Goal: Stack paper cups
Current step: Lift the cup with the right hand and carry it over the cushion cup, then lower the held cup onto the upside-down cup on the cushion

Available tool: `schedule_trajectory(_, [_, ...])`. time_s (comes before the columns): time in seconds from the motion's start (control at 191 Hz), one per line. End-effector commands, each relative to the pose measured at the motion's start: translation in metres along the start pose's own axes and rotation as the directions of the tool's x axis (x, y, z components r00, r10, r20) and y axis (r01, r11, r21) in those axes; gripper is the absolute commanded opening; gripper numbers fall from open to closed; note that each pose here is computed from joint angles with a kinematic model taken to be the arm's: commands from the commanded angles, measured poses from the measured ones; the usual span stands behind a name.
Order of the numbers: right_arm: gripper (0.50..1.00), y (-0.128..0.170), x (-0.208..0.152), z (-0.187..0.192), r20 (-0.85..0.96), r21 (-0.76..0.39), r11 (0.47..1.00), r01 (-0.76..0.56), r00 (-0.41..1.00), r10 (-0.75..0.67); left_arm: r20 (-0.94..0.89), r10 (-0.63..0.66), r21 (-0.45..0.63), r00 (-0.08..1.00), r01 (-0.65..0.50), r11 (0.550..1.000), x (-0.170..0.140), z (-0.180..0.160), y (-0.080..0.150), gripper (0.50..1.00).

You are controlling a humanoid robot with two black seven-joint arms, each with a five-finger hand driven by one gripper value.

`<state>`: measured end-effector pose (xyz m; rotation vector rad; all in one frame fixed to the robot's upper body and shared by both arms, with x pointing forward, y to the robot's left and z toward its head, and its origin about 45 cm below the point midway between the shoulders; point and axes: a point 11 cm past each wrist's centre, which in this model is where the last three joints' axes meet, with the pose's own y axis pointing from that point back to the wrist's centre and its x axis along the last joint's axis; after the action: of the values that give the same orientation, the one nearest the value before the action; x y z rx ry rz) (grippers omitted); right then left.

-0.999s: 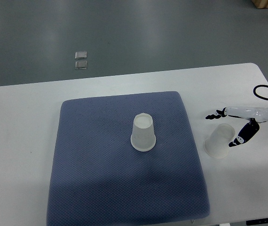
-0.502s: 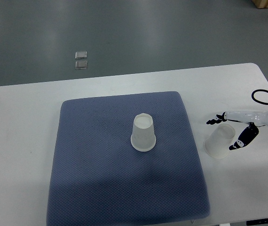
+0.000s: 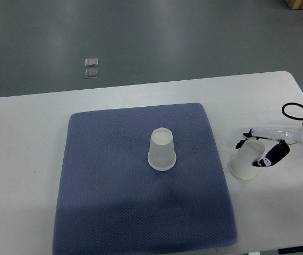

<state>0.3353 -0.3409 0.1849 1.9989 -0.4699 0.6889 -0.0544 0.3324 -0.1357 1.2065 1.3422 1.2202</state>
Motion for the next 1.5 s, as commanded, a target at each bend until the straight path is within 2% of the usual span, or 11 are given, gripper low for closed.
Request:
schedule_trajectory(0.0, [0.725, 0.002, 0.006, -0.001, -0.004, 0.001, 1.000, -0.012, 1.000, 0.012, 0.000, 0.000, 0.000, 1.000, 0.000, 1.000, 0.000, 0.000, 0.000, 1.000])
schedule_trajectory(0.298, [0.725, 0.007, 0.062, -0.028, -0.056, 0.058, 0.997, -0.053, 0.997, 0.057, 0.000, 0.000, 0.000, 1.000, 0.000, 1.000, 0.000, 0.000, 0.000, 1.000])
schedule_trajectory(0.445, [0.686, 0.013, 0.086, -0.045, -0.036, 0.102, 0.993, -0.067, 0.997, 0.071, 0.000, 0.000, 0.000, 1.000, 0.000, 1.000, 0.000, 0.000, 0.000, 1.000])
schedule_trajectory(0.779, [0.684, 0.003, 0.139, -0.132, -0.082, 0.288, 0.957, -0.025, 0.995, 0.051, 0.000, 0.000, 0.000, 1.000, 0.000, 1.000, 0.000, 0.000, 0.000, 1.000])
schedule_trajectory(0.957, [0.684, -0.011, 0.144, -0.178, -0.131, 0.376, 0.926, 0.024, 0.991, 0.028, 0.000, 0.000, 0.000, 1.000, 0.000, 1.000, 0.000, 0.000, 0.000, 1.000])
schedule_trajectory(1.103, [0.688, -0.024, 0.140, -0.199, -0.156, 0.375, 0.926, 0.049, 0.988, 0.011, 0.000, 0.000, 0.000, 1.000, 0.000, 1.000, 0.000, 0.000, 0.000, 1.000])
schedule_trajectory(1.496, [0.695, -0.033, 0.133, -0.212, -0.181, 0.382, 0.920, 0.087, 0.983, -0.018, -0.001, 0.000, 0.000, 1.000, 0.000, 1.000, 0.000, 0.000, 0.000, 1.000])
